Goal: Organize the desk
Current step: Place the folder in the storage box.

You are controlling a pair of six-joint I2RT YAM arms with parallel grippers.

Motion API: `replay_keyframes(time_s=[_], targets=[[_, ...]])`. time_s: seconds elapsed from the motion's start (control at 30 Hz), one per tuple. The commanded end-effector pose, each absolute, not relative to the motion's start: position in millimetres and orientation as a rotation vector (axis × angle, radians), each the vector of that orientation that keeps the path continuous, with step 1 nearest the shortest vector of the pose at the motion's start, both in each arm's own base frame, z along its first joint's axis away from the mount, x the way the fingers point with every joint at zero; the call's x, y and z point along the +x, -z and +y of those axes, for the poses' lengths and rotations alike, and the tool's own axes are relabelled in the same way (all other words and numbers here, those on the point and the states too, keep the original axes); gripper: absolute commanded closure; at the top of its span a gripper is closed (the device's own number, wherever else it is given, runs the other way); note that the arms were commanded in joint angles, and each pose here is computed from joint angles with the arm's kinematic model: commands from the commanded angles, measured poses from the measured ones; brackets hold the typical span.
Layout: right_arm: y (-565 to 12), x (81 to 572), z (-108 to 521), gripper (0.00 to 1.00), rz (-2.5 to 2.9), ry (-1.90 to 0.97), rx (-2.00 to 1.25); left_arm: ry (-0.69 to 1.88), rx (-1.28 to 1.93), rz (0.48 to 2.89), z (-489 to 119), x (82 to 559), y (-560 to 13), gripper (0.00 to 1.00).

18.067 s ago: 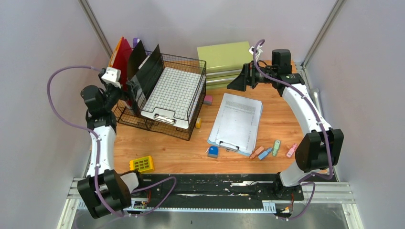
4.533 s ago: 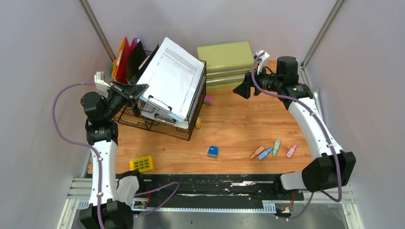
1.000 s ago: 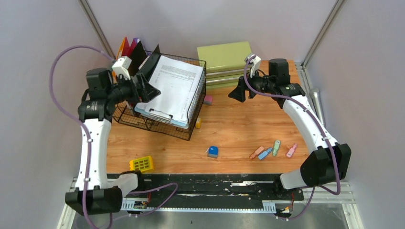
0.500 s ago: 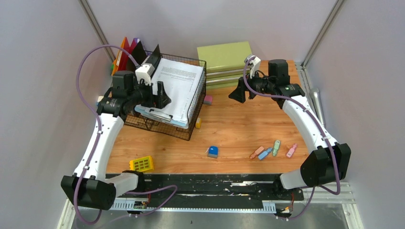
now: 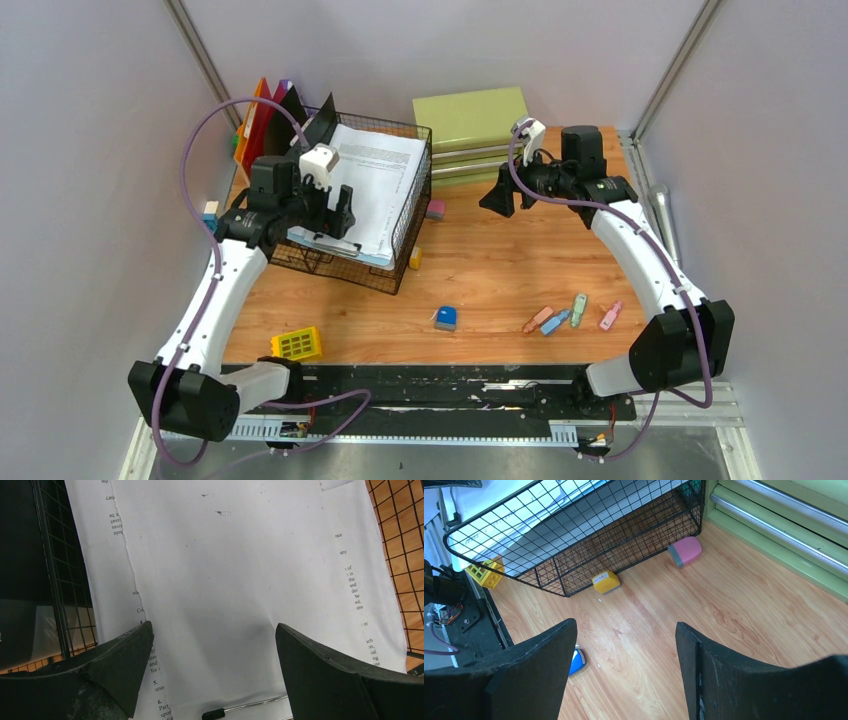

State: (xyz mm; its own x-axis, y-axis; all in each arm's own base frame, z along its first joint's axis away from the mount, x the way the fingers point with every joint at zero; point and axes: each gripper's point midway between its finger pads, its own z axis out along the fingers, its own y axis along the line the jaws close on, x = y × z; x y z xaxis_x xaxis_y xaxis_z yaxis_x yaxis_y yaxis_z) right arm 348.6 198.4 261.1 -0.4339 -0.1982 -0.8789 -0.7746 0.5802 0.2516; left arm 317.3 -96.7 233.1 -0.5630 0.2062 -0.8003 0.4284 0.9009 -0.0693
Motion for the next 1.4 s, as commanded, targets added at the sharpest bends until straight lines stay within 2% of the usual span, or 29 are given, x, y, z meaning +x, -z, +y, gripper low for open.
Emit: replay_keyframes(time_s=[0.0, 0.13, 0.27, 0.47, 0.93, 1.1, 1.37], targets=[[-267, 350, 201, 0.27, 1.905, -0.824, -0.801, 0.241, 0.508, 2.398, -77, 291, -174, 0.00], [-266, 351, 200, 0.27, 1.909, -0.820, -0.800, 0.298, 0.537, 2.316, -87, 294, -195, 0.00], [-266, 350, 199, 0.27, 1.910, -0.806, -0.802, 0.356, 0.590, 2.159, -100, 293, -241, 0.00], [-266, 350, 196, 0.27, 1.907, -0.784, -0.805, 0.414, 0.714, 1.968, -113, 271, -293, 0.00], [-257, 351, 194, 0.27, 1.921, -0.762, -0.822, 0.361, 1.152, 1.936, -102, 199, -273, 0.00], [-243, 346, 182, 0.27, 1.964, -0.684, -0.836, 0.366, 1.086, 1.887, -106, 202, -292, 0.00], [-202, 317, 139, 0.24, 2.110, -0.433, -0.902, 0.373, 0.840, 1.787, -113, 237, -347, 0.00]])
